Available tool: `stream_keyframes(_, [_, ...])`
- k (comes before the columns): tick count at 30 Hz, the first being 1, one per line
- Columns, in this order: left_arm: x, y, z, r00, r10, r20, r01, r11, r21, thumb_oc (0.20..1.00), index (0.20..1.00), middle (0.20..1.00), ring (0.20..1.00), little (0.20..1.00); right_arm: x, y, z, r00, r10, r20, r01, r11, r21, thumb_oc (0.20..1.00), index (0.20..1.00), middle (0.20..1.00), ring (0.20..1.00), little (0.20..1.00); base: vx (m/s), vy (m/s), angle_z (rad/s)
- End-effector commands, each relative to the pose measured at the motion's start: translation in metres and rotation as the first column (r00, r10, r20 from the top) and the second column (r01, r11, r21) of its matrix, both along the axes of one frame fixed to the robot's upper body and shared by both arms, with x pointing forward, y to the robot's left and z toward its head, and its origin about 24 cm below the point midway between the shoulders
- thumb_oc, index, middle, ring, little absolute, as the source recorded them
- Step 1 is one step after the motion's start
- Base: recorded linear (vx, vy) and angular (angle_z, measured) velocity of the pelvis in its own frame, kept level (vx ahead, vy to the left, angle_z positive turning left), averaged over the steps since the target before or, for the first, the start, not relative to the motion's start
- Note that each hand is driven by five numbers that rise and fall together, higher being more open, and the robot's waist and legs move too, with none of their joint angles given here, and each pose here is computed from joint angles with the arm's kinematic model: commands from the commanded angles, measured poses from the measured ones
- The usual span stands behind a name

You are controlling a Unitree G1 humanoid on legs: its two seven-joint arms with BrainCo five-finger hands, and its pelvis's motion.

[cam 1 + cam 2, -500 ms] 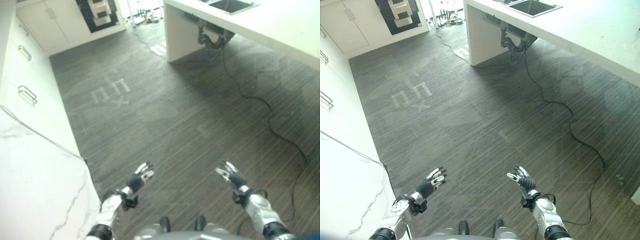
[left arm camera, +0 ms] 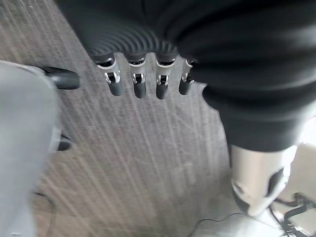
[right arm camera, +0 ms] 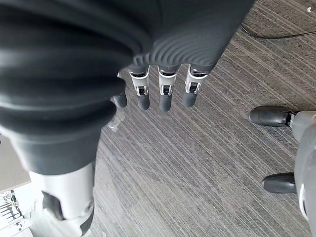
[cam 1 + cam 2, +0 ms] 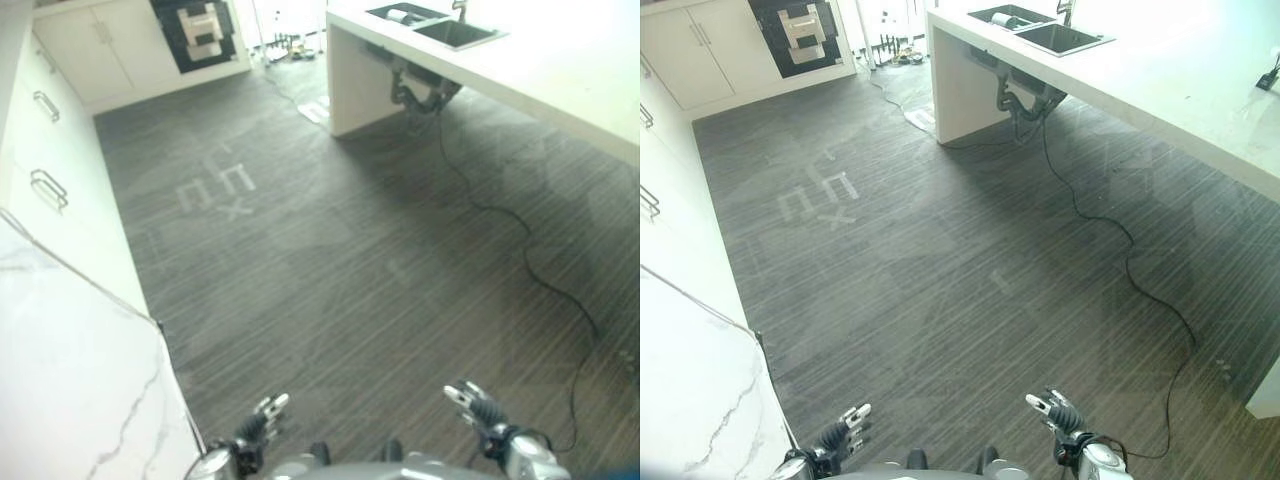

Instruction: Place the dishes in the dishwasher.

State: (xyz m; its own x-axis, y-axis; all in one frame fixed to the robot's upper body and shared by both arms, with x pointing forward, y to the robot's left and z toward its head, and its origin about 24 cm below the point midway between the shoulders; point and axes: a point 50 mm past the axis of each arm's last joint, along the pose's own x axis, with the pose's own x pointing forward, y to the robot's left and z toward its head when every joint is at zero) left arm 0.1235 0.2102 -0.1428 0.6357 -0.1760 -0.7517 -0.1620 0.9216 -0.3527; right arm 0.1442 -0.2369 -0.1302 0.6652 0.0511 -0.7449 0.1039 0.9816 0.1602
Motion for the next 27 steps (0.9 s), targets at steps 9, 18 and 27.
stream_keyframes(9, [0.039, -0.016, 0.014, 0.987, 0.014, 0.159, 0.006, 0.992, -0.128, 1.000, 1.000, 1.000, 1.000, 1.000, 0.046, -0.007, 0.024, 0.989, 0.033, 0.146, -0.028, 0.999, -0.038, 1.000, 1.000, 1.000, 1.000, 1.000, 0.19, -0.032, 0.16])
stream_keyframes(18, [0.039, -0.009, 0.016, 0.986, -0.026, 0.162, 0.036, 0.998, -0.060, 1.000, 1.000, 1.000, 1.000, 1.000, 0.032, -0.006, 0.014, 0.996, 0.014, 0.093, -0.012, 1.000, -0.023, 1.000, 1.000, 1.000, 1.000, 1.000, 0.44, 0.226, -0.28])
stream_keyframes(27, [0.068, -0.009, 0.029, 0.971, -0.089, 0.224, 0.090, 0.996, 0.002, 1.000, 1.000, 1.000, 1.000, 1.000, 0.040, 0.004, 0.017, 0.989, 0.009, 0.146, -0.010, 1.000, 0.004, 1.000, 1.000, 1.000, 1.000, 1.000, 0.36, 0.217, 0.11])
